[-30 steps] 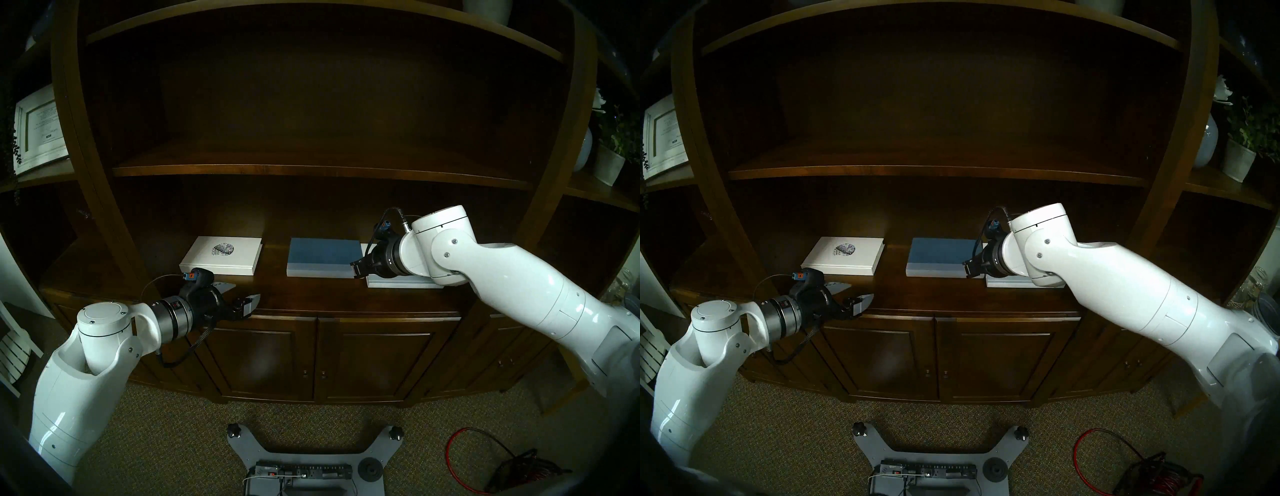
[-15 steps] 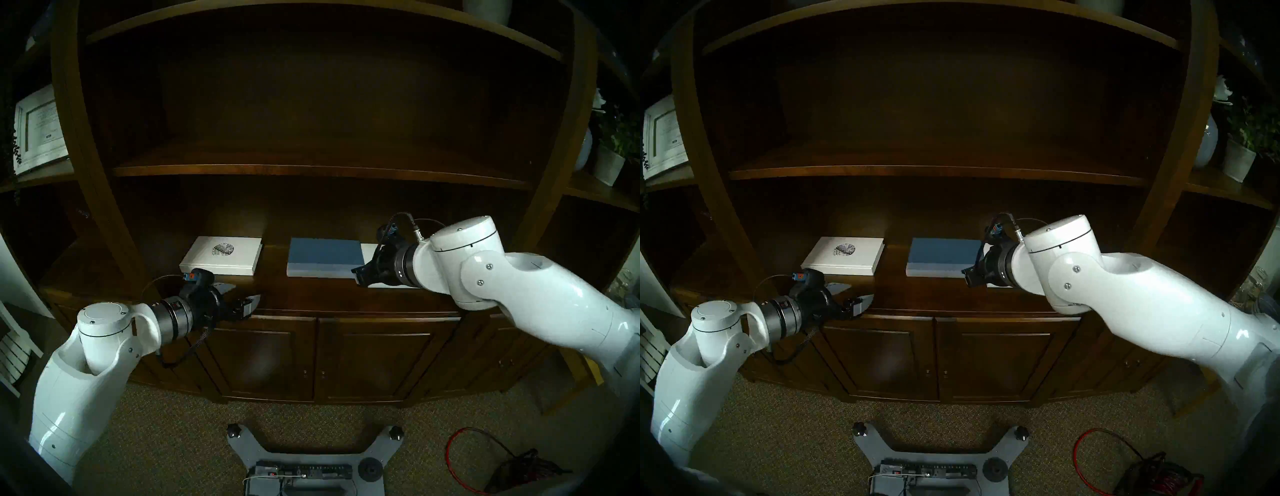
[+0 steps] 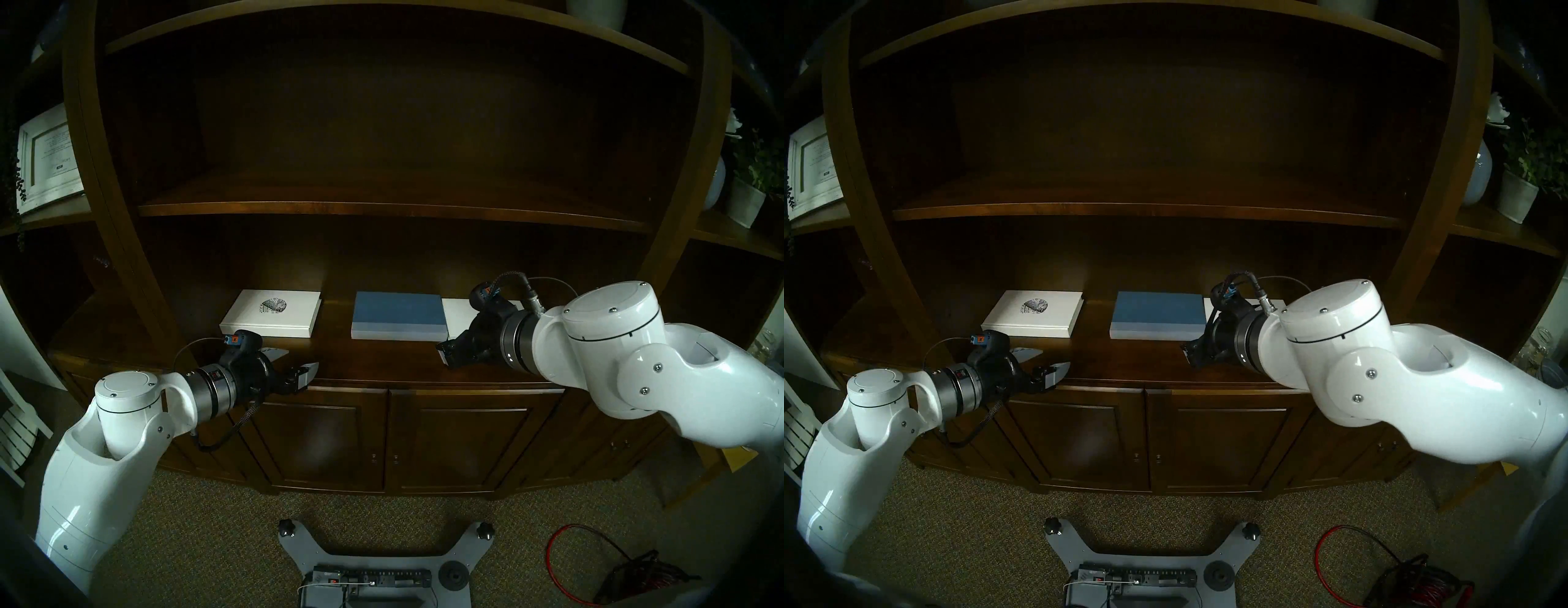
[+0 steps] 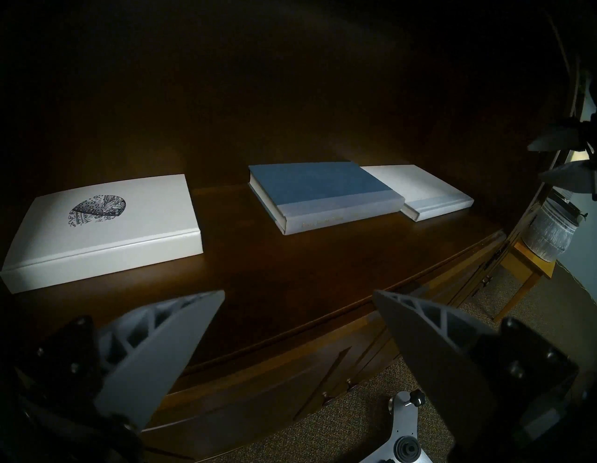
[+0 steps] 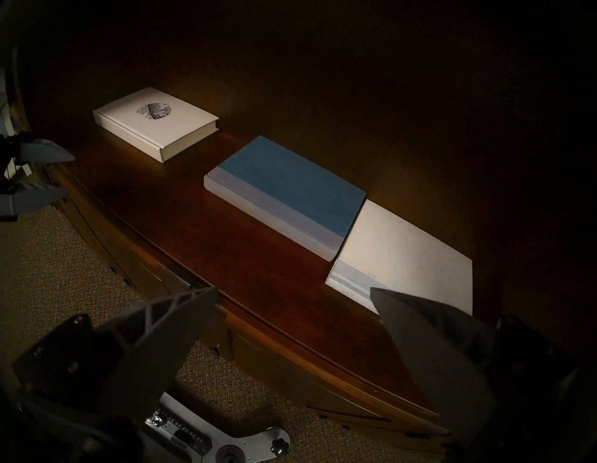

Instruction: Close the books and align them horizontally on the shelf

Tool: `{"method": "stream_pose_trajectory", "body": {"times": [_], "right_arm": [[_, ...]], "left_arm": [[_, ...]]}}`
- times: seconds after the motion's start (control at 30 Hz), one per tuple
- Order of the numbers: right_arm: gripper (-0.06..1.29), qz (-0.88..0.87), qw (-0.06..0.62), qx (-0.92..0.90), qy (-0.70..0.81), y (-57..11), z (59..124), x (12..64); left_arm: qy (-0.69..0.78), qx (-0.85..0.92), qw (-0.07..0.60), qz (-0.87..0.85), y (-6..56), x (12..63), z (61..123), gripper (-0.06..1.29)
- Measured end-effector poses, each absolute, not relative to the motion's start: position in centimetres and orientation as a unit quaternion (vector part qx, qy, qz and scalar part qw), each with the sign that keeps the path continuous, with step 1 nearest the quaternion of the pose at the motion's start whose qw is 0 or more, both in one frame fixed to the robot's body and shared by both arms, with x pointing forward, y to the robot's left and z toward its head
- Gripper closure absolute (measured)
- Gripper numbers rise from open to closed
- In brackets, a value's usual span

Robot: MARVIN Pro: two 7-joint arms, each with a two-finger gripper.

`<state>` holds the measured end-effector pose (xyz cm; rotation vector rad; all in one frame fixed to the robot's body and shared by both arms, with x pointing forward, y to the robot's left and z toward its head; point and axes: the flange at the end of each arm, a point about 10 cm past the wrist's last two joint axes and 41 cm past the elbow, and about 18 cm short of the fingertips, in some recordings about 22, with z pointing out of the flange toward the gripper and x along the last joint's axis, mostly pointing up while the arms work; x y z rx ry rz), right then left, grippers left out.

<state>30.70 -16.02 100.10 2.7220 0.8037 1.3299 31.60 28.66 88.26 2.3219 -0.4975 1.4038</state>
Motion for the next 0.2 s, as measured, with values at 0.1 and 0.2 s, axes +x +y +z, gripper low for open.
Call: {"method": "stream_pose_trajectory", "body": {"times": [0.1,0.2], "right_arm": [[-0.01,0.424,0.010,0.870,0.253,-16.49,100.09,30.65],[-0.01,0.424,0.015,0.870,0.250,-16.88,100.08,30.63]], "left_arm": [[-0.177,0.826,0.190,0.500,28.66,31.60,88.26,-0.03],[-0.177,0.826,0.190,0.499,28.66,31.60,88.26,-0.03]]}}
